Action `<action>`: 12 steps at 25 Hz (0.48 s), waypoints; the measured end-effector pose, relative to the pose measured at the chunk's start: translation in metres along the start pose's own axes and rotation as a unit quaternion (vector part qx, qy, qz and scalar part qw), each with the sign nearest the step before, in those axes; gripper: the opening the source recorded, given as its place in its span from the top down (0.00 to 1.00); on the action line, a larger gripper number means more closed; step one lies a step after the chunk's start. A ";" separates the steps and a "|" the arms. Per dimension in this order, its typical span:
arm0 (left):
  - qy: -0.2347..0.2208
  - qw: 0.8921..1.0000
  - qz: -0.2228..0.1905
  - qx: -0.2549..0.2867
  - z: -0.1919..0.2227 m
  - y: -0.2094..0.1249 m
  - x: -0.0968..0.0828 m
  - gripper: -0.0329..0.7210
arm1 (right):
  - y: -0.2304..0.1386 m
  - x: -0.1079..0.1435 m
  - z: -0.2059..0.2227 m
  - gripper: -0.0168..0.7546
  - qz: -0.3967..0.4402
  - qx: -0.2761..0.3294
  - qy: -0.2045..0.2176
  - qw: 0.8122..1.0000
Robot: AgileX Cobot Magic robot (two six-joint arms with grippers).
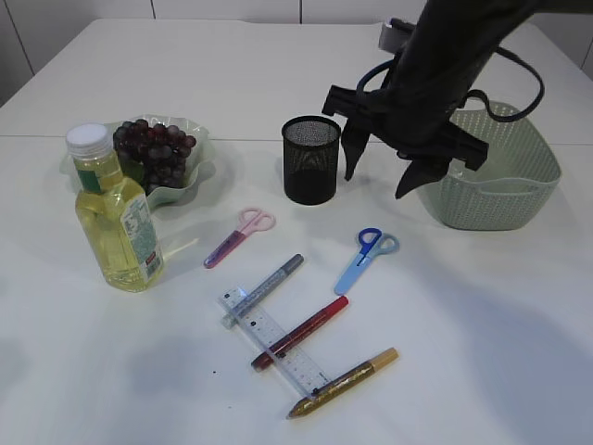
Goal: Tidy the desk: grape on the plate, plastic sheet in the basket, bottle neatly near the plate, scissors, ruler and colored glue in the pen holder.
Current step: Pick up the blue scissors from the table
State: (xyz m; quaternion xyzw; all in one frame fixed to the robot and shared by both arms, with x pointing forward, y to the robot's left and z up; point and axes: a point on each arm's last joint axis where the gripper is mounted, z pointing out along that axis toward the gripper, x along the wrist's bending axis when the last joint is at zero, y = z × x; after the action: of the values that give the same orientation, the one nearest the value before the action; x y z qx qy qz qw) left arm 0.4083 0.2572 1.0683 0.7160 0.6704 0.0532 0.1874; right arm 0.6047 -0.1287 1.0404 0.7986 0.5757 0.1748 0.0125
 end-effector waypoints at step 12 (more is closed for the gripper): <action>0.004 1.000 0.003 0.002 0.000 -0.001 0.001 0.28 | 0.022 0.016 0.055 0.34 0.113 0.060 -0.076 0.989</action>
State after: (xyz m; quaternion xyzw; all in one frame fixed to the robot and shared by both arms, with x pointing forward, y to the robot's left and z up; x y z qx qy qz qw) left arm 0.4078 0.2579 1.0682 0.7185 0.6688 0.0552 0.1831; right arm 0.6451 -0.1111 0.9981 0.8686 0.4890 0.0793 -0.0118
